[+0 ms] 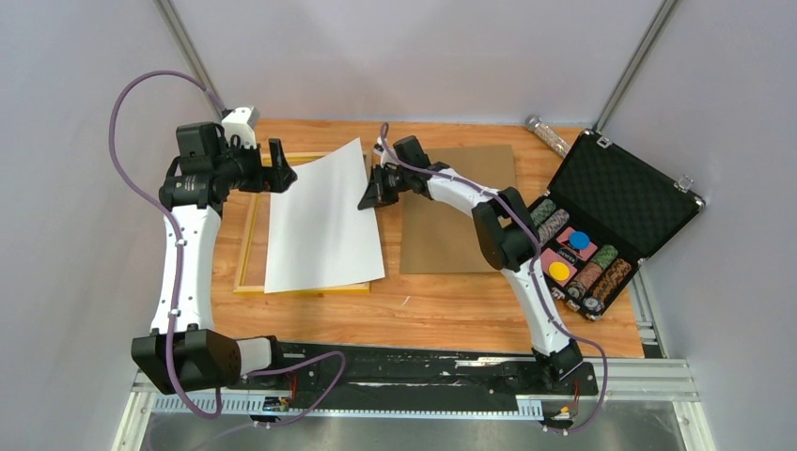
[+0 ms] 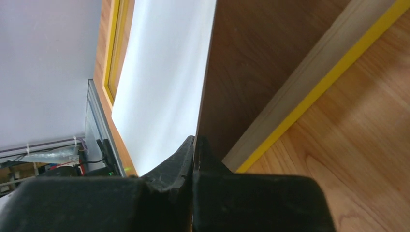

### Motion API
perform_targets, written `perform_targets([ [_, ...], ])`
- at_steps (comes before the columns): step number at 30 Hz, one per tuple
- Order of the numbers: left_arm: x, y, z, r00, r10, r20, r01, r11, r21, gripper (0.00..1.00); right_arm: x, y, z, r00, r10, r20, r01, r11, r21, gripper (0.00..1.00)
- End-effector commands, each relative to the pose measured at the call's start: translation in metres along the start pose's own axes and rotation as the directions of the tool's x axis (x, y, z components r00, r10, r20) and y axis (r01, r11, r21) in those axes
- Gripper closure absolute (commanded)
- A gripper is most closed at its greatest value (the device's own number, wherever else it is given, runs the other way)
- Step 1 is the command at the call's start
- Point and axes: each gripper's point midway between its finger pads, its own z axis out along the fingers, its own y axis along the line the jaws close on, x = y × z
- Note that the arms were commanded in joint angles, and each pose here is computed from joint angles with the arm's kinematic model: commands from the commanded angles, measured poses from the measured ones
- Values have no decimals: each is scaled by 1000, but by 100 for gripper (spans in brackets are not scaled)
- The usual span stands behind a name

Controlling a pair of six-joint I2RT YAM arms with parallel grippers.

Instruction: Put the photo into the frame

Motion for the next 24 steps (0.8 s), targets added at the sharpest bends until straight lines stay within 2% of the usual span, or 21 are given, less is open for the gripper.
perform_targets([
  [1, -6, 12, -14, 995, 94, 11, -93, 992, -84, 0, -19, 20, 4, 998, 62, 26, -61, 997, -57, 100],
  [16, -8, 21, -26, 995, 97, 15, -93, 982, -165, 0, -36, 7, 19, 969, 227, 102, -223, 974, -46, 100],
  [24, 7, 43, -15, 997, 66, -34, -72, 966, -249, 0, -48, 15, 23, 959, 251, 131, -240, 966, -93, 100],
])
